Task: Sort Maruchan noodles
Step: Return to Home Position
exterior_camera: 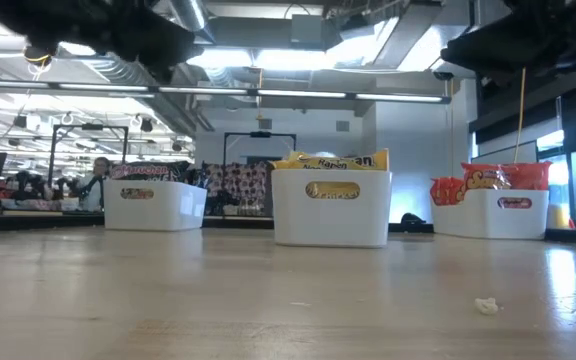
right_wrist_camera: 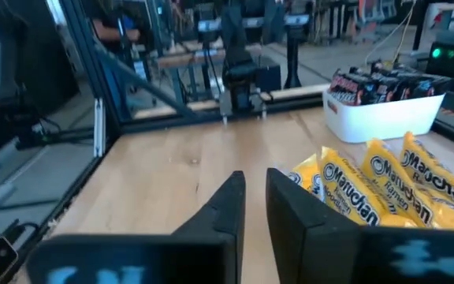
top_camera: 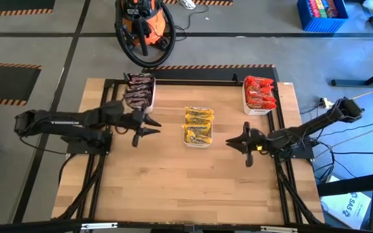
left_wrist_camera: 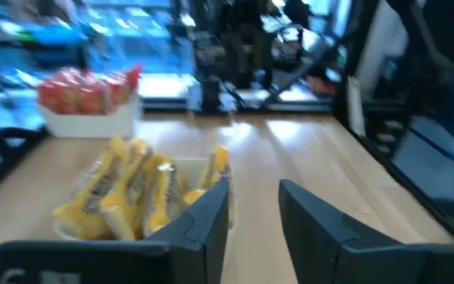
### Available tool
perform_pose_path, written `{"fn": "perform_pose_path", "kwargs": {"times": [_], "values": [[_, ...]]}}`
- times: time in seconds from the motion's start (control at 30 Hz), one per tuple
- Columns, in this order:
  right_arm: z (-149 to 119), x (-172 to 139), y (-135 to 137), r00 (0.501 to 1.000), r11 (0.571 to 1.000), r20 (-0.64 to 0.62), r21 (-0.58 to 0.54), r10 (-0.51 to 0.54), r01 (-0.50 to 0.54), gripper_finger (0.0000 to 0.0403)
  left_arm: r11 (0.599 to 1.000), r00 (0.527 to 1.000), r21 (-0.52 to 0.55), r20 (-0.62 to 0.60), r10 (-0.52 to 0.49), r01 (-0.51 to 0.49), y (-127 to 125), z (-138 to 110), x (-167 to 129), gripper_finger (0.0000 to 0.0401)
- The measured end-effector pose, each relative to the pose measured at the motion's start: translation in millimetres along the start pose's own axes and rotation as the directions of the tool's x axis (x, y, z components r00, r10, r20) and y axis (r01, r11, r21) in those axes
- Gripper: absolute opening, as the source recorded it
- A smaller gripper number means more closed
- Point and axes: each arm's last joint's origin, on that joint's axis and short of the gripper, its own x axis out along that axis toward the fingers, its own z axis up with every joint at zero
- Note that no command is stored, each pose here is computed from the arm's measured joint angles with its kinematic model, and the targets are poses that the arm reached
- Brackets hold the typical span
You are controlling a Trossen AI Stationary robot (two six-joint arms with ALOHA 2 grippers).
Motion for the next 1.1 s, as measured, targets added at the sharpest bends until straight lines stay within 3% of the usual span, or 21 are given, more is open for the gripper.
{"fn": "perform_pose_path", "kwargs": {"times": [0.13, 0.47, 0.67, 1.1], "values": [[-9.7, -8.9, -5.6, 0.999, 1.000, 0.049, 0.017, 0.015, -0.016, 0.0035, 0.997, 0.993, 0.001, 0.087, 0.082, -0.083, -7.0, -18.7, -13.8, 0.0090], [-27.9, -22.8, -14.6, 0.993, 0.999, 0.108, -0.002, 0.041, -0.041, 0.0035, 0.990, 0.966, 0.038, 0.230, 0.122, -0.134, -14.1, -45.7, -45.8, 0.0073], [-33.3, -27.2, -19.6, 0.993, 1.000, 0.115, 0.000, -0.030, 0.030, 0.0035, 0.979, 0.931, -0.018, 0.304, 0.200, -0.204, -13.9, -57.3, -57.9, 0.0073], [-34.1, -27.4, -19.8, 0.994, 1.000, 0.105, -0.008, -0.029, 0.030, 0.0035, 0.972, 0.932, -0.023, 0.279, 0.231, -0.234, -15.6, -72.4, -71.7, 0.0072]]}}
